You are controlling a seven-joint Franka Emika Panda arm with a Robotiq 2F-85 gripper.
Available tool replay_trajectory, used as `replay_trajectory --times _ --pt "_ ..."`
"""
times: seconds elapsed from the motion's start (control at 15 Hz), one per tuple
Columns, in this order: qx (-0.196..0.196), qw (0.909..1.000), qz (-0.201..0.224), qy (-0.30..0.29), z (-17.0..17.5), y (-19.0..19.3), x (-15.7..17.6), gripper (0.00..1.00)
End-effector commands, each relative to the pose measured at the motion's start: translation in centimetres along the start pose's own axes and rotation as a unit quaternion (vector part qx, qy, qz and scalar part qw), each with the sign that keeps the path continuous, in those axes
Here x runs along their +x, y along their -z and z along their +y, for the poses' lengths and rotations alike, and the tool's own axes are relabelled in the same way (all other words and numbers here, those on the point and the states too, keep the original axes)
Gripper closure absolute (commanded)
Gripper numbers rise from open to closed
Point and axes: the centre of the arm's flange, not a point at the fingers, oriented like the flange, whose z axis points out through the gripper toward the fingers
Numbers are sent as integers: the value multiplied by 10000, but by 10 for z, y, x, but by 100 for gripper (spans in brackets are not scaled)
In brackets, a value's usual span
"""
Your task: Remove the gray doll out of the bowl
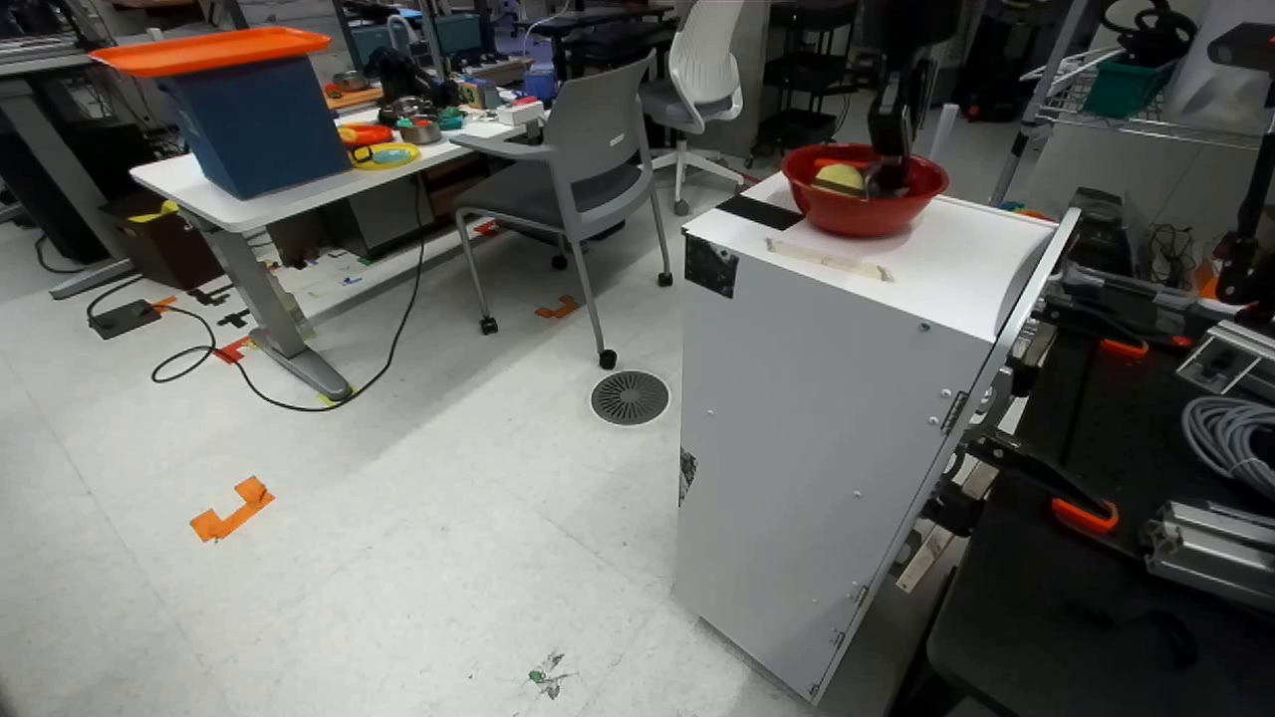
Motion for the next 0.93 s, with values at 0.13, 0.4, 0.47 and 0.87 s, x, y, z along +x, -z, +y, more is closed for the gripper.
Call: replay_trajectory --times 0.13,0.4,0.47,0.87 --pt "-41 9999 158 -1 -1 4 3 99" --pt "-32 9994 316 -96 1 22 -9 99" --pt "-34 9990 405 -160 3 29 -13 99" --pt "-52 9914 1047 -782 26 71 -40 99"
